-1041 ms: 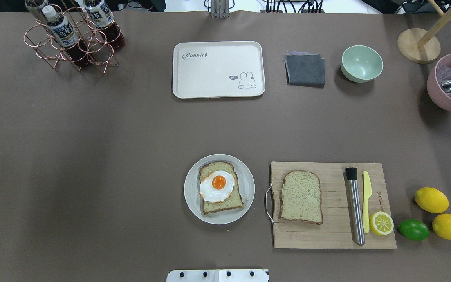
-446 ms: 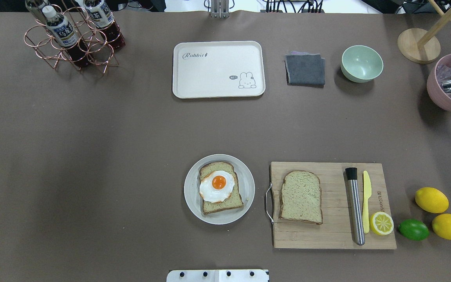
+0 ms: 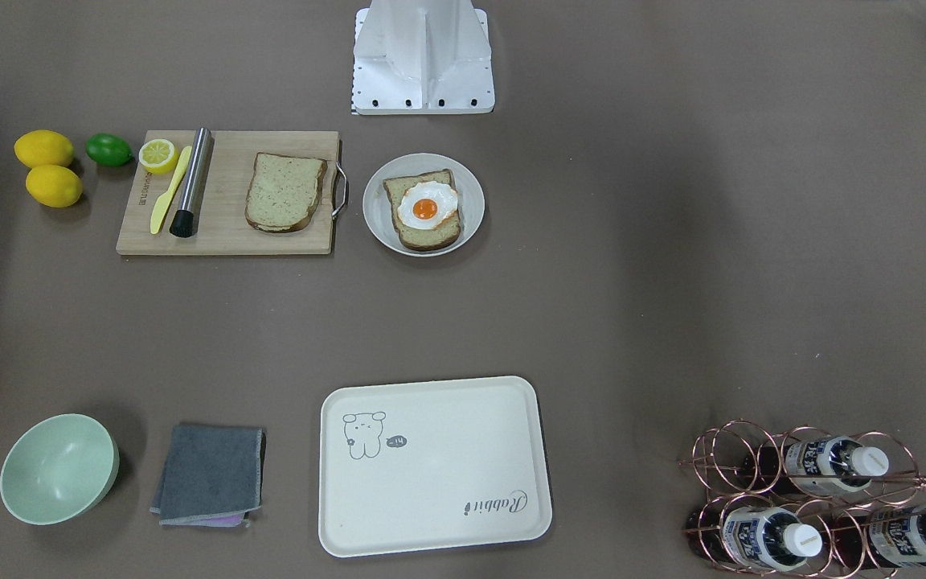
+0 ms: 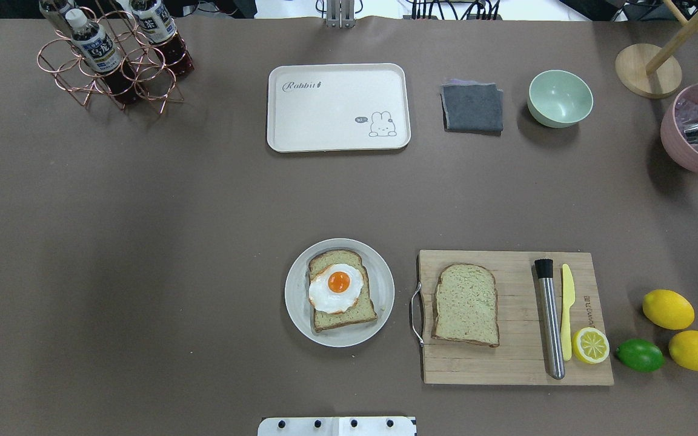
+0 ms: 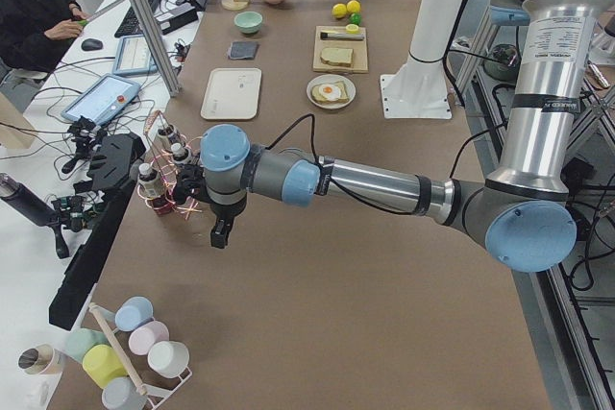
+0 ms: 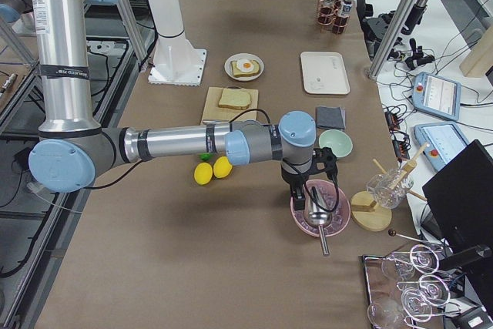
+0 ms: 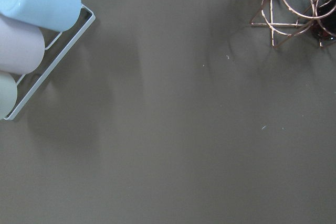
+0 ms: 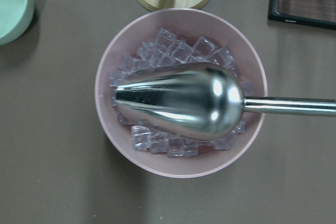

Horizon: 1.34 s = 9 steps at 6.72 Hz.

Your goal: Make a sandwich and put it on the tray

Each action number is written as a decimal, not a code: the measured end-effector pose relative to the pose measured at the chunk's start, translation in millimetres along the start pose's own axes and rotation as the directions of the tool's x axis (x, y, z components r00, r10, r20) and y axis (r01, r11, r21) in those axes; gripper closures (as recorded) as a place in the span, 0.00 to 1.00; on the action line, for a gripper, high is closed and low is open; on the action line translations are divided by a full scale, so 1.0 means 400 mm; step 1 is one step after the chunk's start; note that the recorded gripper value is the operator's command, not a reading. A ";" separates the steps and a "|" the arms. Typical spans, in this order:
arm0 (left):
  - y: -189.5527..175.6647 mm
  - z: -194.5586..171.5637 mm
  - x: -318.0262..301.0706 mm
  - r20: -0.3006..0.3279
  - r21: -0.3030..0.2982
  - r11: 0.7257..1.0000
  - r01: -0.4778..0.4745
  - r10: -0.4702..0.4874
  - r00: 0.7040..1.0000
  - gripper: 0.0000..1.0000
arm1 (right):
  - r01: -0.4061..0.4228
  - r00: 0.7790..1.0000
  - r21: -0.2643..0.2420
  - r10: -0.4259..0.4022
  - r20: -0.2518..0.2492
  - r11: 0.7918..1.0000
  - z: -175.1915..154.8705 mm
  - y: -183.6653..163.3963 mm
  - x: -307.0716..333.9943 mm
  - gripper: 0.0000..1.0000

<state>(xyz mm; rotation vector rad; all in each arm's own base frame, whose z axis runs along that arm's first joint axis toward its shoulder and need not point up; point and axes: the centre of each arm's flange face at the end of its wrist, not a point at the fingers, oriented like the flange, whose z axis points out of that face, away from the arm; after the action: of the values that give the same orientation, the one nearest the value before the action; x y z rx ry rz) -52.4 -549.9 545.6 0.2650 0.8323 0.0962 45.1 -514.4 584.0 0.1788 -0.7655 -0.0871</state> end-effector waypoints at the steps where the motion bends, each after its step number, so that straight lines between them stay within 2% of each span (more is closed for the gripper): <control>1: -0.006 0.000 0.023 -0.004 0.007 1.000 -0.019 0.019 1.000 0.01 | 0.012 0.998 0.010 -0.013 0.056 1.000 -0.012 0.001 -0.029 0.00; 3: -0.012 -0.042 0.082 -0.009 0.044 0.998 -0.040 0.041 0.999 0.02 | 0.053 0.991 0.050 -0.059 0.119 0.997 -0.049 -0.013 -0.091 0.00; 6: -0.008 -0.089 0.234 0.024 0.098 0.995 0.022 -0.025 0.999 0.01 | 0.075 0.983 0.071 -0.086 0.161 0.995 -0.077 -0.047 -0.274 0.00; 7: -0.006 -0.084 0.296 0.012 0.102 0.994 0.047 -0.049 0.999 0.01 | 0.096 0.979 0.075 -0.108 0.174 0.993 -0.064 -0.058 -0.326 0.00; 9: 0.007 -0.072 0.469 -0.061 0.117 0.983 0.143 -0.137 0.989 0.01 | 0.168 0.962 0.114 -0.188 0.197 0.979 -0.012 -0.061 -0.367 0.00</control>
<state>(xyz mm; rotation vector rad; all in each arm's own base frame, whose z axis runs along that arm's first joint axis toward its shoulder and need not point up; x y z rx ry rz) 52.0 -506.4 393.4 0.3185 0.9088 -0.0797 -57.4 -516.6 475.8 0.3341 -0.9616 -0.2435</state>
